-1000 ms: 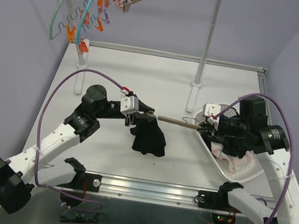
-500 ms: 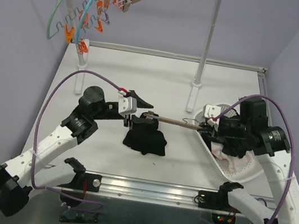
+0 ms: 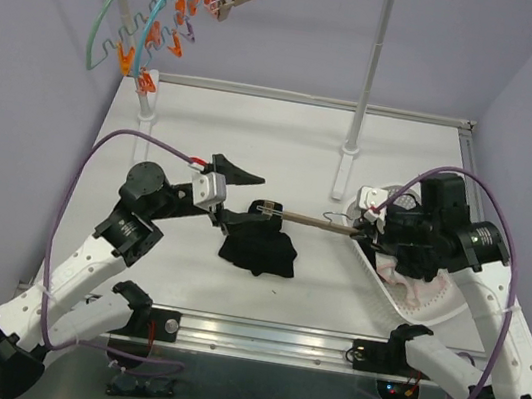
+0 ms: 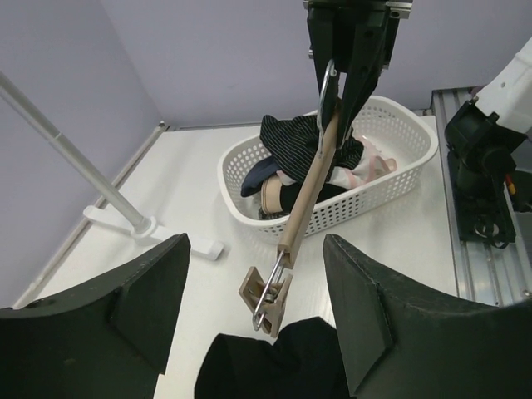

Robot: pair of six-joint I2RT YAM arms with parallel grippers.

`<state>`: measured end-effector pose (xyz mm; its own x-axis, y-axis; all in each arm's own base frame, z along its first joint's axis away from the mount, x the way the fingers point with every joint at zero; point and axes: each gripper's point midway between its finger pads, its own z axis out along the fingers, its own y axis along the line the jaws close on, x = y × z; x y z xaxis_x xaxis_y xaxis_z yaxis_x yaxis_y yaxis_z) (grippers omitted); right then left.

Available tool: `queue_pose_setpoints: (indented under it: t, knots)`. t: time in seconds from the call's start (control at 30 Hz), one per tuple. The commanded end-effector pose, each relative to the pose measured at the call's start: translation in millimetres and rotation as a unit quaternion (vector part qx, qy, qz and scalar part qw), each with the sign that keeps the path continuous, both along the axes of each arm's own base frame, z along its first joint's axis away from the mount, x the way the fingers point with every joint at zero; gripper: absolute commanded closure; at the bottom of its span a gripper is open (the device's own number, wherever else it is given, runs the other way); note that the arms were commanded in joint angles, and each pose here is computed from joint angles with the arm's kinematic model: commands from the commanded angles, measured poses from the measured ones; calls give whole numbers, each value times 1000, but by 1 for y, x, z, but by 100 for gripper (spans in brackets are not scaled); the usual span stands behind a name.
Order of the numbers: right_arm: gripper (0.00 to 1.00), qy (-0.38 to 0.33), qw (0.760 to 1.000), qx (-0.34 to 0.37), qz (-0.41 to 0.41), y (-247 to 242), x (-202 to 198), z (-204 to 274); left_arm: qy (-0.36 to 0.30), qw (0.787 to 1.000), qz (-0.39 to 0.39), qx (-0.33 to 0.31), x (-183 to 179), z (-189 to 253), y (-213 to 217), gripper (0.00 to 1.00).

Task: Remove the underwear clipped to the hanger
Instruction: Remove the underwear from the hanger.

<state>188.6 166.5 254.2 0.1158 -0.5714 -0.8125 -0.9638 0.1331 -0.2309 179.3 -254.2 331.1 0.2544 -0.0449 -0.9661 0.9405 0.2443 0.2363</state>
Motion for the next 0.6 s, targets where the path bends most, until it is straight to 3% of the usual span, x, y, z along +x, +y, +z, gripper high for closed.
queue_pose_setpoints:
  t: [0.0,0.3,0.57]
  knots:
    - [99,14,1000,-2,16,4,2,-5,25,999,-12,-28,3,9,-8,23]
    - [100,18,999,-35,1,-3,15,-11,20,999,-27,22,15,4,-41,23]
    - [99,26,999,-46,8,-2,17,-12,-33,989,-4,145,24,-40,-72,24]
